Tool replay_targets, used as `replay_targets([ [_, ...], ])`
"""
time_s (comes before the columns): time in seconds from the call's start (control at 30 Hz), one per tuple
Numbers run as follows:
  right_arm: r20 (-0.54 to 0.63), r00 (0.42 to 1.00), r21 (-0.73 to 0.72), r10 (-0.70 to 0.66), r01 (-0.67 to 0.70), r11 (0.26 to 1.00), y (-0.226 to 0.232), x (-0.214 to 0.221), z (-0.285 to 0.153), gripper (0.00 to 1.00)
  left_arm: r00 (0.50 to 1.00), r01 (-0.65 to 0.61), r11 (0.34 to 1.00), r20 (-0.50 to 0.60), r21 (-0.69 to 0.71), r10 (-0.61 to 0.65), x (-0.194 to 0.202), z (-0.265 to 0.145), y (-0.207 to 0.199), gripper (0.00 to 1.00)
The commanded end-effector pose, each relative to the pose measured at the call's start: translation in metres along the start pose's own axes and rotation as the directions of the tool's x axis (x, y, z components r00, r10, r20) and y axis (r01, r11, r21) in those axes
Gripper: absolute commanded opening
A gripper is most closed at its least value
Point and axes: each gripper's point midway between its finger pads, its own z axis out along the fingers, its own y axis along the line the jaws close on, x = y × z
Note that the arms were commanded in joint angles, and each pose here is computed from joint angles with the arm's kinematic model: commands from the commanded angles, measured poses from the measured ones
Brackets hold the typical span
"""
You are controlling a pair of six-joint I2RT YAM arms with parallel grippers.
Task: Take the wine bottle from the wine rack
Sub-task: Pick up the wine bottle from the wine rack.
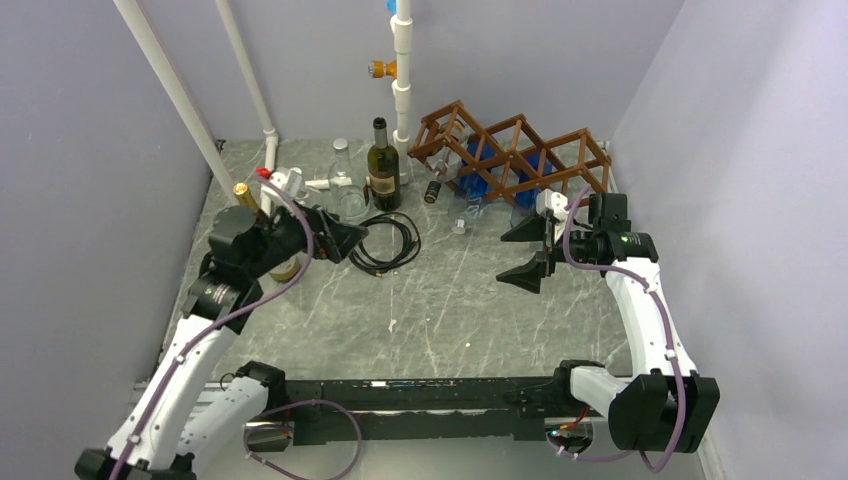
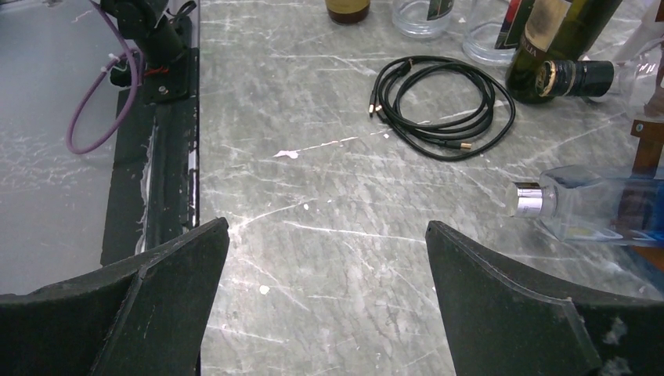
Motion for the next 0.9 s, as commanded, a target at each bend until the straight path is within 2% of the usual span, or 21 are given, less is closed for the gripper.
replay_targets([
  [0.0,0.015,0.999,0.006,-0.043,0.043,0.999,-0.005,-0.007,-0.001,1.0,0.999,-0.035,0.999,0.0,-0.011,0.035,0.0,0.021,-0.003,1.0],
  [0.23,0.015,0.999,0.012,-0.041,0.041,0.999,-0.006,-0.007,-0.002,1.0,0.996,-0.058,0.998,-0.07,-0.03,0.056,0.027,0.063,0.0,1.0],
  [0.43,0.013,0.999,0.015,-0.042,0.042,0.999,-0.006,-0.007,-0.002,1.0,0.995,-0.071,0.997,-0.068,-0.036,0.068,0.035,0.098,0.001,1.0],
  [0.77,0.013,0.999,0.02,-0.041,0.041,0.999,-0.007,-0.007,-0.003,1.0,0.999,0.039,0.996,-0.01,-0.083,-0.04,0.045,0.152,0.023,1.0],
  [0.87,0.01,0.999,0.022,-0.042,0.042,0.999,-0.007,-0.007,-0.003,1.0,0.997,0.067,0.988,-0.034,-0.141,-0.072,0.053,0.168,0.037,1.0],
])
